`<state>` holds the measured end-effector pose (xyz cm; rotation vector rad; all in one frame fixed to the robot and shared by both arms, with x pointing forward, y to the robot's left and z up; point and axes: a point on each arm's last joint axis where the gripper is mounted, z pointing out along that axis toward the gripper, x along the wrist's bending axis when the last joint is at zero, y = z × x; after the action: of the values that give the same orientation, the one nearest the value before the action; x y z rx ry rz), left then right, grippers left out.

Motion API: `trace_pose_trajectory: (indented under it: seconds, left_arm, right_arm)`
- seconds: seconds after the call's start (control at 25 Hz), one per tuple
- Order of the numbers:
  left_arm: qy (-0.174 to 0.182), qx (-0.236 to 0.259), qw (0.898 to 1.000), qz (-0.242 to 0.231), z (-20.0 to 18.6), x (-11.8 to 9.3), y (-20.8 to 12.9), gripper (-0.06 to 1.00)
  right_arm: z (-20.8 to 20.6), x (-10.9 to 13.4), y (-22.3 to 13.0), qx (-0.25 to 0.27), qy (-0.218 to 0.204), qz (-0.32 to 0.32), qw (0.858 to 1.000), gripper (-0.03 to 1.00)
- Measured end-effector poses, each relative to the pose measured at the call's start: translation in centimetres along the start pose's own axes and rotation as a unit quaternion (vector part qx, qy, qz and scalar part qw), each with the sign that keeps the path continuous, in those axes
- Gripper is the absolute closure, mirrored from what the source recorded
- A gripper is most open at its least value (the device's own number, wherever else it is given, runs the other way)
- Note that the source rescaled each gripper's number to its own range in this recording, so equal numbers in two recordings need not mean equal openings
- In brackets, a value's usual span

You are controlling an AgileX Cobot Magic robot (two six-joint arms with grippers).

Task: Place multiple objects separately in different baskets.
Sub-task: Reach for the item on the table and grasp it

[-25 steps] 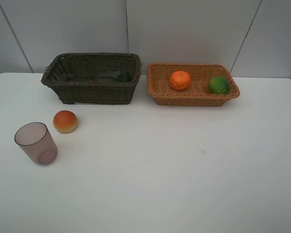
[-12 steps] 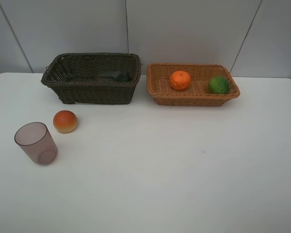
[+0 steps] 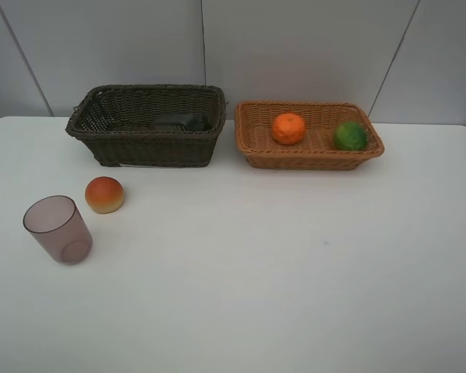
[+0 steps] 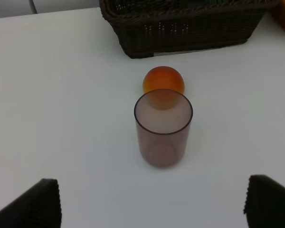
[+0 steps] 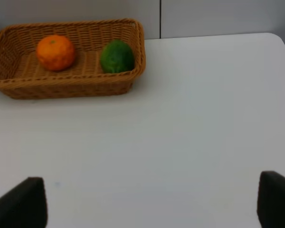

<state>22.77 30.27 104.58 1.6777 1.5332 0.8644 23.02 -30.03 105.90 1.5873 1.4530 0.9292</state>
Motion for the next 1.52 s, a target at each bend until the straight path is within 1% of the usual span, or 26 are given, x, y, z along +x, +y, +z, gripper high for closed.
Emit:
trace_pose_trajectory:
  seconds: [0.88, 0.96, 1.12, 1.32, 1.4, 1.52]
  left_arm:
    - [0.0, 0.0, 1.0, 0.0, 0.0, 0.0, 0.0, -0.06]
    - [-0.003, 0.0, 1.0, -0.002, 0.0, -0.1, 0.0, -0.06]
    - [-0.026, -0.001, 1.0, -0.007, 0.0, -0.5, 0.1, -0.06]
    - [-0.031, 0.02, 0.999, -0.007, 1.3, -0.5, 2.3, -0.06]
    - [-0.034, 0.029, 0.999, -0.011, 2.3, -0.6, 3.4, -0.06]
    - [-0.035, 0.057, 0.998, -0.016, 4.7, -0.6, 5.0, -0.06]
  right_arm:
    - [0.0, 0.0, 0.0, 0.0, 0.0, 0.0, 1.0, 0.05]
    - [0.0, 0.0, 0.0, 0.0, 0.0, 0.0, 1.0, 0.05]
    - [0.0, 0.0, 0.0, 0.0, 0.0, 0.0, 1.0, 0.05]
    - [0.0, 0.0, 0.0, 0.0, 0.0, 0.0, 1.0, 0.05]
    - [0.0, 0.0, 0.0, 0.0, 0.0, 0.0, 1.0, 0.05]
    - [0.0, 0.0, 0.0, 0.0, 0.0, 0.0, 1.0, 0.05]
